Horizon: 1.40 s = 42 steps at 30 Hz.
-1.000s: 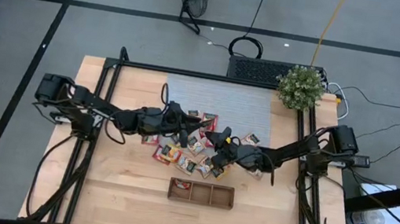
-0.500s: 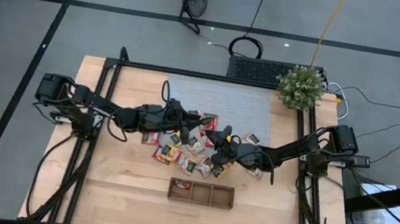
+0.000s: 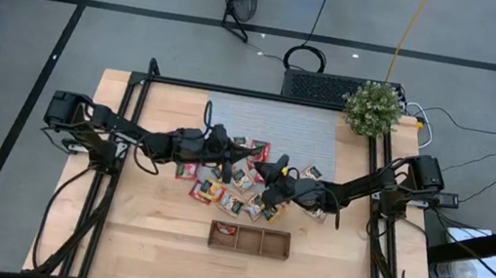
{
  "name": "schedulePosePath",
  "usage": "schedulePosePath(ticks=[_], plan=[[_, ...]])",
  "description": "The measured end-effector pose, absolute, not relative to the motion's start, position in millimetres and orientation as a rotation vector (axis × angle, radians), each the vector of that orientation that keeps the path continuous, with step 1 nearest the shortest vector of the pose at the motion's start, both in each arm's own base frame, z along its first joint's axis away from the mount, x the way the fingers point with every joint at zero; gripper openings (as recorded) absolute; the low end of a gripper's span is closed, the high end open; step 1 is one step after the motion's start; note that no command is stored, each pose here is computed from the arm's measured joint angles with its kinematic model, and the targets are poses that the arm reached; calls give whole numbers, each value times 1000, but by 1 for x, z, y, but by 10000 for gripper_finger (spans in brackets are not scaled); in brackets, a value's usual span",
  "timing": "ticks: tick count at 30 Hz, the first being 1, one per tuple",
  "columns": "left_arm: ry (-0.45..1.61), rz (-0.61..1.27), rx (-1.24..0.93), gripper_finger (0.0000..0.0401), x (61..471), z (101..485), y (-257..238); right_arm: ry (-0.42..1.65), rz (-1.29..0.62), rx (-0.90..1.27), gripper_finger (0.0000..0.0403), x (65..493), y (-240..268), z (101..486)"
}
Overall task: Pick & Place Tea
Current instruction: Put the red tea bag into the left section of the wooden organizer
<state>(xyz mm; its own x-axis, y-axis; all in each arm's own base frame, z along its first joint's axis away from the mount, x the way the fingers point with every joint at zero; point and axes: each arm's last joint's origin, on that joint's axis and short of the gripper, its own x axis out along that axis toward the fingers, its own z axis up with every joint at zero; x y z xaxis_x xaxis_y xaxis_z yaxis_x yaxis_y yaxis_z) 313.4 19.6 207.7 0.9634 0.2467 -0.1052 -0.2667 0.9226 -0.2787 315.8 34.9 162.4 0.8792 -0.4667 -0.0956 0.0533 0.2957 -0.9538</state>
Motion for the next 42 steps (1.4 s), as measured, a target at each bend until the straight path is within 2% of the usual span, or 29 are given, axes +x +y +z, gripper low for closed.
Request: schedulePosePath(ticks=[6,10,12,17,25,36,42], plan=[[54,314,-156,3,307,221,20,344,-458,-881,69,315,34,161],[62,302,-6,2,300,233,12,348,-466,-755,88,311,33,156],[87,248,80,2,295,238,1,349,-470,-711,95,308,32,154],[139,-29,266,1,280,243,-41,340,-583,-651,101,295,28,162],[146,-245,205,1,256,219,-94,236,-592,-540,102,262,21,183],[102,-263,209,0,269,166,-129,191,-581,-486,102,253,18,189],[107,-240,189,0,264,158,-145,195,-580,-490,102,253,19,189]])
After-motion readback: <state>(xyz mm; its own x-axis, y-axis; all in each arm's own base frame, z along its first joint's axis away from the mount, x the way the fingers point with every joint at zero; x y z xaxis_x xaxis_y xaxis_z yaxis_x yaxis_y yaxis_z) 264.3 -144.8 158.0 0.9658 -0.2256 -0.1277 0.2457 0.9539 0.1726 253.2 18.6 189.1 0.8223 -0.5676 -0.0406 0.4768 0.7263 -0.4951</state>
